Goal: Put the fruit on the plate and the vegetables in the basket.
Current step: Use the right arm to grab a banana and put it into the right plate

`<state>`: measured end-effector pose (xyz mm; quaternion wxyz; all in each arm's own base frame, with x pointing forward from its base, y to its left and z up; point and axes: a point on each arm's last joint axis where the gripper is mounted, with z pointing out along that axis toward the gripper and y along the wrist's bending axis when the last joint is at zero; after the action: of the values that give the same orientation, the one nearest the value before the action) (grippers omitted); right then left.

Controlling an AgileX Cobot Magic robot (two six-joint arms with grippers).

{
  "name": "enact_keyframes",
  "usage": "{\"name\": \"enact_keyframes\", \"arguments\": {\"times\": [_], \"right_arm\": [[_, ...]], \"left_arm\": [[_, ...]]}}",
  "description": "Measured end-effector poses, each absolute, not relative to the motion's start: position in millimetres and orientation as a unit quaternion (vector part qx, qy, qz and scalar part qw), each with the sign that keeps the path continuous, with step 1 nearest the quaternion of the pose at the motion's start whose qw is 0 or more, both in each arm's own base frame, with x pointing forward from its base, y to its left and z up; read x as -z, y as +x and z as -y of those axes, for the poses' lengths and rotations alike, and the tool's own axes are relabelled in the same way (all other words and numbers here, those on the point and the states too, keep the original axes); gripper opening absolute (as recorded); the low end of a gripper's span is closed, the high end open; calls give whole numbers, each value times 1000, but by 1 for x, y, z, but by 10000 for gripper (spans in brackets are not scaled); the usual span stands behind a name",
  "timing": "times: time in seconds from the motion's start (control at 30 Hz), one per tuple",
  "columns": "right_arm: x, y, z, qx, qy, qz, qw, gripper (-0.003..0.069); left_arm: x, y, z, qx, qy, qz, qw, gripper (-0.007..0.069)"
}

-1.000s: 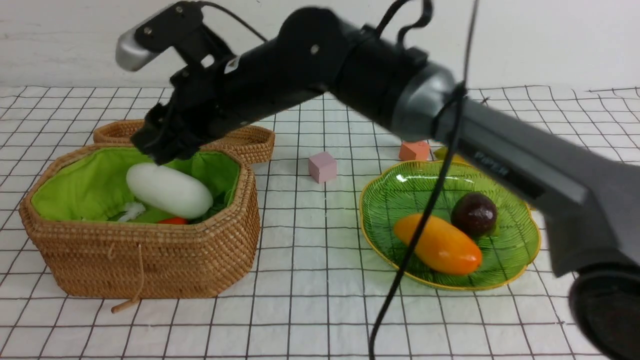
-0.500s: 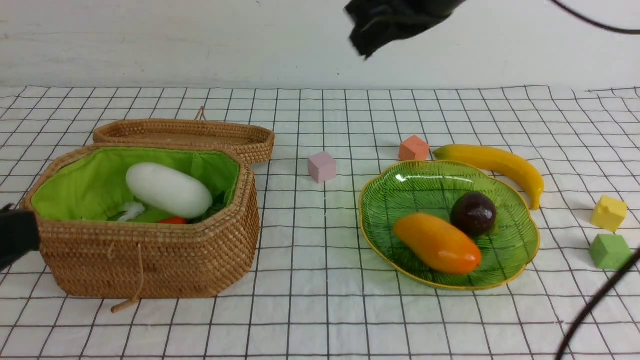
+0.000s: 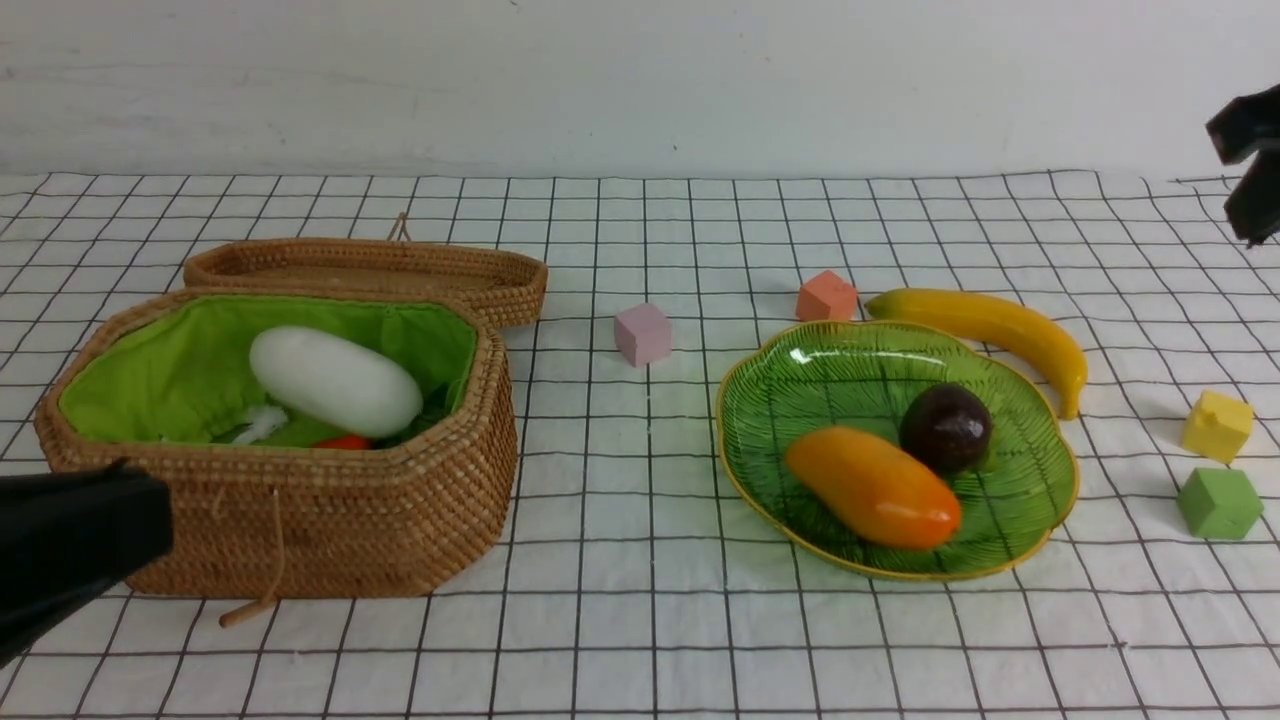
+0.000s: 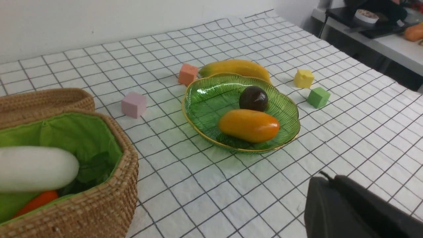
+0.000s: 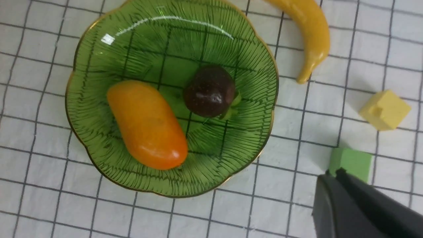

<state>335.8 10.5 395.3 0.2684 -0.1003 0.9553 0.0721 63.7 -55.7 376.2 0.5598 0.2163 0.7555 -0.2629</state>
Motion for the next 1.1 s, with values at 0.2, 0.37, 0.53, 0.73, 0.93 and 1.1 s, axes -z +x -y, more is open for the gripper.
{"name": "enact_keyframes", "arguments": {"times": [0.2, 0.37, 0.53, 0.73, 0.93, 1.1], "right_arm": [[-337, 402, -7, -85, -145, -947, 274, 126], [-281, 456, 2, -72, -149, -949, 269, 317], [-238, 489, 16, -63, -129, -956, 255, 432], [-201, 513, 38, -50, -96, -964, 242, 455], [-186, 522, 43, -49, -87, -964, 248, 456], [-164, 526, 43, -48, -86, -966, 239, 451]], "left_arm": [[-380, 64, 57, 281, 209, -743, 571, 8], [-381, 64, 57, 284, 208, -739, 574, 11], [-382, 64, 58, 285, 208, -738, 576, 15], [-382, 64, 58, 285, 208, -738, 576, 18], [-382, 64, 58, 285, 208, -738, 576, 18], [-382, 64, 58, 286, 207, -738, 575, 18]]}}
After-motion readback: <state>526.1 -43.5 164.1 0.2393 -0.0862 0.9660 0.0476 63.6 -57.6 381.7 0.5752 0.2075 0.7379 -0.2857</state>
